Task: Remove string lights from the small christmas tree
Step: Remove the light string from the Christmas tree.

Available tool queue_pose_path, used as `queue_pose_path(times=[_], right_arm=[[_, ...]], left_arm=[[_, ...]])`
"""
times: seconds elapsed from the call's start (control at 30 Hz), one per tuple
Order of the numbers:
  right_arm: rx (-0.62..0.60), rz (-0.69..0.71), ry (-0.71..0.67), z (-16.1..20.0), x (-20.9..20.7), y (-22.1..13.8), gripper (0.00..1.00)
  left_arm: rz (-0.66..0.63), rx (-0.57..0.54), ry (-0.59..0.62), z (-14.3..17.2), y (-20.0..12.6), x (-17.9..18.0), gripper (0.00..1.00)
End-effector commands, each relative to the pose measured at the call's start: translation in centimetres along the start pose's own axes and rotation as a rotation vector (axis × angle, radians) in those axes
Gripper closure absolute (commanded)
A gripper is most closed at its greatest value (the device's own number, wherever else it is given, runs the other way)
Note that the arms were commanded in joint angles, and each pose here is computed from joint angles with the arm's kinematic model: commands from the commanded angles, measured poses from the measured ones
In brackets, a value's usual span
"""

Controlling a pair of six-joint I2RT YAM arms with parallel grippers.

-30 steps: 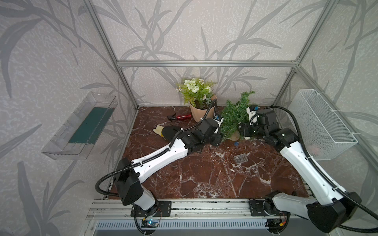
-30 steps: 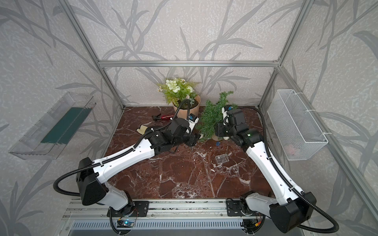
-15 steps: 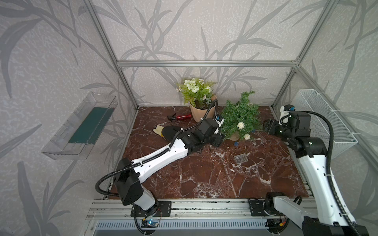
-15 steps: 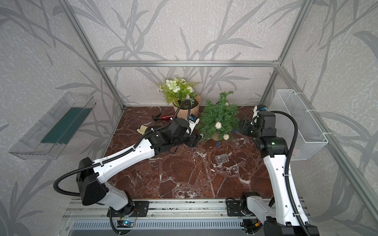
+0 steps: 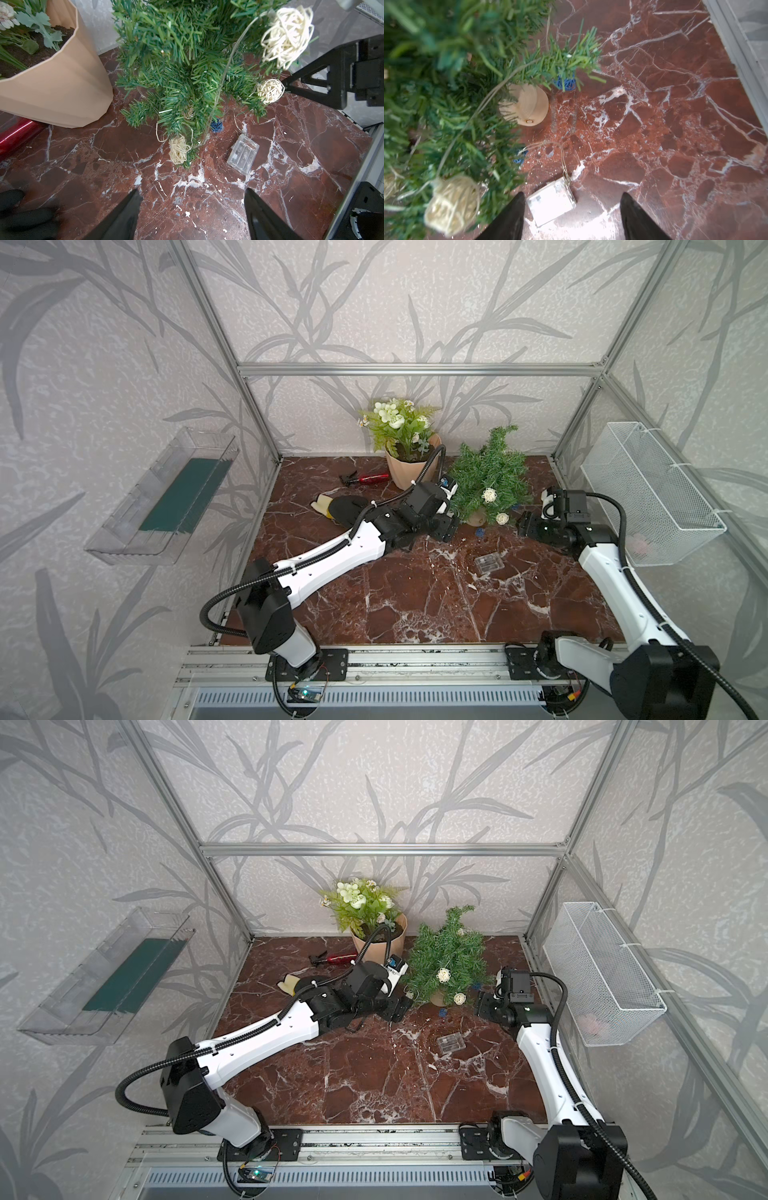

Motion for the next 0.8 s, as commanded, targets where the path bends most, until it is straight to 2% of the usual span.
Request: queue_pose_path(times=[0.0, 0.2, 0.37, 0.6, 0.77], right_arm=[[-0.104, -0.058, 0.033, -2.3, 0.1, -0.3, 0.31], [-0.111, -0.11, 0.042, -2.9, 0.4, -0.3, 0.38], [-0.057, -0.148, 0.042, -1.1, 1.2, 0.4, 0.44], [-0.048, -0.146, 0.011, 0.3, 2.4, 0.2, 0.45], [-0.07, -0.072, 0.034, 0.3, 1.6, 0.0, 0.45]], left_arm=[[0.033, -0.019, 0.004, -1.3, -1.4, -0.6, 0.21], [0.058, -0.013, 0.025, -1.9, -1.3, -1.7, 0.21], [0.038, -0.016, 0.023, -1.9, -0.8, -1.6, 0.22], [0.024, -0.01, 0.023, -1.6, -0.6, -1.4, 0.22], [0.013, -0.011, 0.018, -1.1, -1.1, -1.1, 0.22]])
Point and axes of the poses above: each gripper's point midway between its finger pads, its own y axis out along the fingers, its own x axis along the line the jaws close on, z = x × y, the point moved 10 cm from there along -y, back along the fingers, and after that the axes turned 10 degrees about -y, right-handed, at the moved point
